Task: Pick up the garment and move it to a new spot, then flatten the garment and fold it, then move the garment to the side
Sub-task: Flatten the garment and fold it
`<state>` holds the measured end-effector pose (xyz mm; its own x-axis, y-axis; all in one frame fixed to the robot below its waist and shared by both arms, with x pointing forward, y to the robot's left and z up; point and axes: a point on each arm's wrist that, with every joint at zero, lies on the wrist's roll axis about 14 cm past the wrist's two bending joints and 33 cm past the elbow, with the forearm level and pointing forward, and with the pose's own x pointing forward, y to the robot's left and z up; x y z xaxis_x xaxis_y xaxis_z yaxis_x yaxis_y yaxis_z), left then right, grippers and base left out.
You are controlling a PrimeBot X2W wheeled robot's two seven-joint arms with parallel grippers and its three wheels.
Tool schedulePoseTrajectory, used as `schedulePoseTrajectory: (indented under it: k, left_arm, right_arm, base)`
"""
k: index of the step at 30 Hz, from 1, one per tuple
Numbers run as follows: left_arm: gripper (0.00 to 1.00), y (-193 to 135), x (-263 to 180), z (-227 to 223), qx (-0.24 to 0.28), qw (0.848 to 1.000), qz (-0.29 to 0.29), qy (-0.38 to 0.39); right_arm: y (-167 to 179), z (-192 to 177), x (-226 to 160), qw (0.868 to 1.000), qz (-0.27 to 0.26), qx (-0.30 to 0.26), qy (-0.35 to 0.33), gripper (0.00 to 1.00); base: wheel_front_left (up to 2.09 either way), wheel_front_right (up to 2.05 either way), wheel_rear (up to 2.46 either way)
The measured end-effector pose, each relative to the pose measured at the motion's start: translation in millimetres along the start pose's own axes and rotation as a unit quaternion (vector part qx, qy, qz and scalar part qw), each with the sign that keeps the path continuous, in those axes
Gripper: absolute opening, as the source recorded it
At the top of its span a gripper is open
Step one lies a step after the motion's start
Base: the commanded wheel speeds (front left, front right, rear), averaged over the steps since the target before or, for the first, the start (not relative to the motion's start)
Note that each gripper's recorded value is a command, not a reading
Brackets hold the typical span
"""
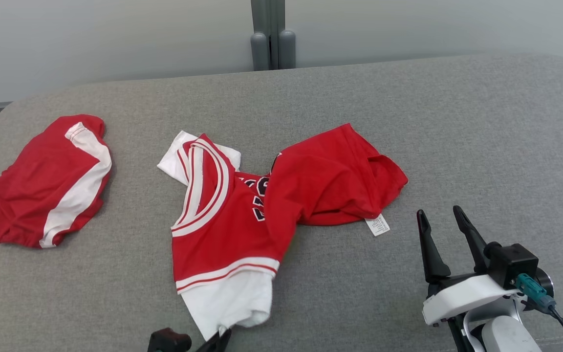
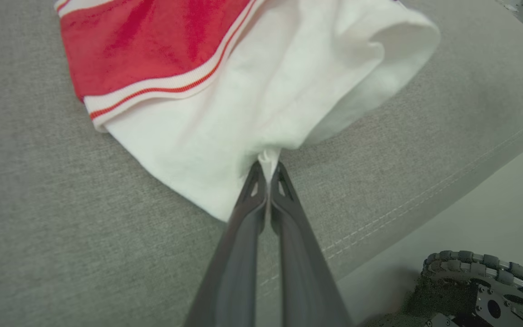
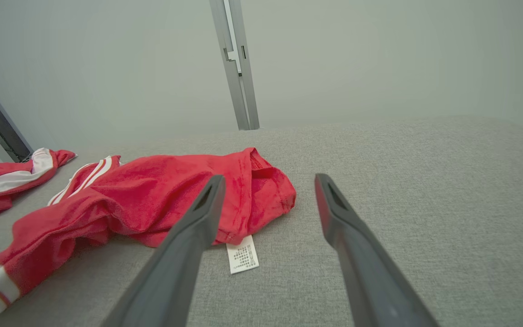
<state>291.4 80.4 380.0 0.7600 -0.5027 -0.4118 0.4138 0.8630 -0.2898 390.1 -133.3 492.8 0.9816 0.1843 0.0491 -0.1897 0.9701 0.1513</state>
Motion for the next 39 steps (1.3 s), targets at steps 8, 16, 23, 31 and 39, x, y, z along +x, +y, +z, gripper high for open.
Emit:
schedulePoseTrajectory:
  k: [8, 16, 23, 31, 39]
  left_arm:
    - [1.0, -6, -5, -7, -0.015, 1.0, 0.003, -0.001]
    - [1.0, -1, -7, 56, 0.002, 0.994, 0.011, -0.112]
    - [1.0, 41, -26, 133, 0.018, 0.968, 0.091, -0.231]
    - [1.0, 91, -61, 180, 0.021, 0.926, 0.192, -0.324]
    - [1.0, 117, -76, 170, 0.01, 0.912, 0.241, -0.331]
  right_arm:
    - [3, 2, -2, 1.0, 0.004, -0.001, -0.002, 1.0]
    - [1, 3, -8, 1.0, -0.001, -0.002, -0.003, 1.0]
    - [3, 3, -8, 1.0, 0.003, -0.003, -0.003, 1.0]
    - [3, -3, -6, 1.0, 0.004, -0.003, 0.006, 1.0]
    - [4, -9, -1, 1.0, 0.006, -0.003, 0.014, 1.0]
  base:
    - [0.0, 0.0, 0.0]
    - [0.0, 0.0, 0.0]
    - [0.0, 0.0, 0.0]
    - [0.0, 0.0, 0.0]
    - [0.0, 0.0, 0.0]
